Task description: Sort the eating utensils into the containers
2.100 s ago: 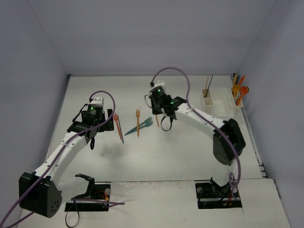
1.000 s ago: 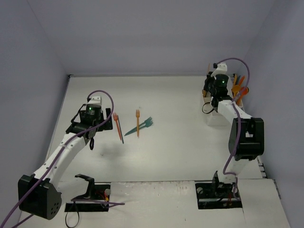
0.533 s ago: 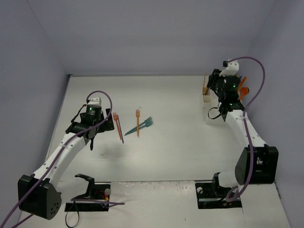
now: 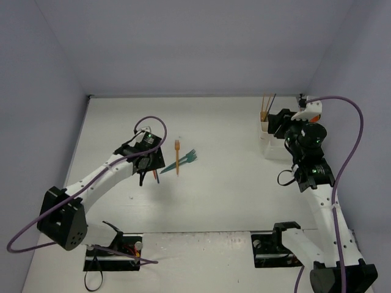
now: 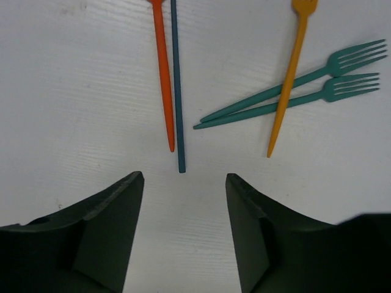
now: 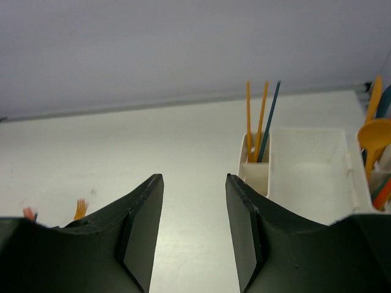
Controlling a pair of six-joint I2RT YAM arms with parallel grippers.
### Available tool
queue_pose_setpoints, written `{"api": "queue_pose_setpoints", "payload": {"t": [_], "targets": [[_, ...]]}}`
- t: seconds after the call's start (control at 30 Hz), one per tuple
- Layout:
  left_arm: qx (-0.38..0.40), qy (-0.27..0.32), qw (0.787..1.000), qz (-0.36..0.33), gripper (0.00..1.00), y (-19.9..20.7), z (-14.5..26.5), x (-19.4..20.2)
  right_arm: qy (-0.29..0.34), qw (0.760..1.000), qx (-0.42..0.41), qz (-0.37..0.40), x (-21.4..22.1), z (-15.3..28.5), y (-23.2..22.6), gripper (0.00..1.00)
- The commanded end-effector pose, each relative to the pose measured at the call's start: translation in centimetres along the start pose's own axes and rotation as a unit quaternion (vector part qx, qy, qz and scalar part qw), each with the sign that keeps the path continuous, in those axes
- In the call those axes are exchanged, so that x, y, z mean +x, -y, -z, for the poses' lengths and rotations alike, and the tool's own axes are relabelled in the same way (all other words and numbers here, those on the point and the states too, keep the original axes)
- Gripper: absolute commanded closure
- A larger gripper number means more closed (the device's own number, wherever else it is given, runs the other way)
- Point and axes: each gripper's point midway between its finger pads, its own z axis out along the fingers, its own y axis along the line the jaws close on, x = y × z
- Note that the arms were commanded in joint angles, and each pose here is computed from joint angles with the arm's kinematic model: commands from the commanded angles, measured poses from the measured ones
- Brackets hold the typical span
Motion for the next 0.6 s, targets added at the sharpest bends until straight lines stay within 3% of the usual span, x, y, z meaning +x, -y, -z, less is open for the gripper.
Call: {"api": "queue_pose_setpoints", "payload": {"t": [0.0,0.23,0.57], "targets": [[-0.026,0.0,0.999,0.031,0.52,1.0,-1.0,-0.2,-0.031,0.999,-0.025,-0.023,2.2,1.3,-1.3,0.57],[-0.048,-0.018,0.999,0.013,0.72,1.8,-3.4,-0.2,-0.064,0.996,-0.049,-0.029,4.8,2.1,-2.5,0.56],[-0.065,-0.065,0.995,0.024,0.75,1.6,-5.3,2.4,-0.078,0.995,-0.062,-0.029,5.8,2.5,-3.2,0.54]]}}
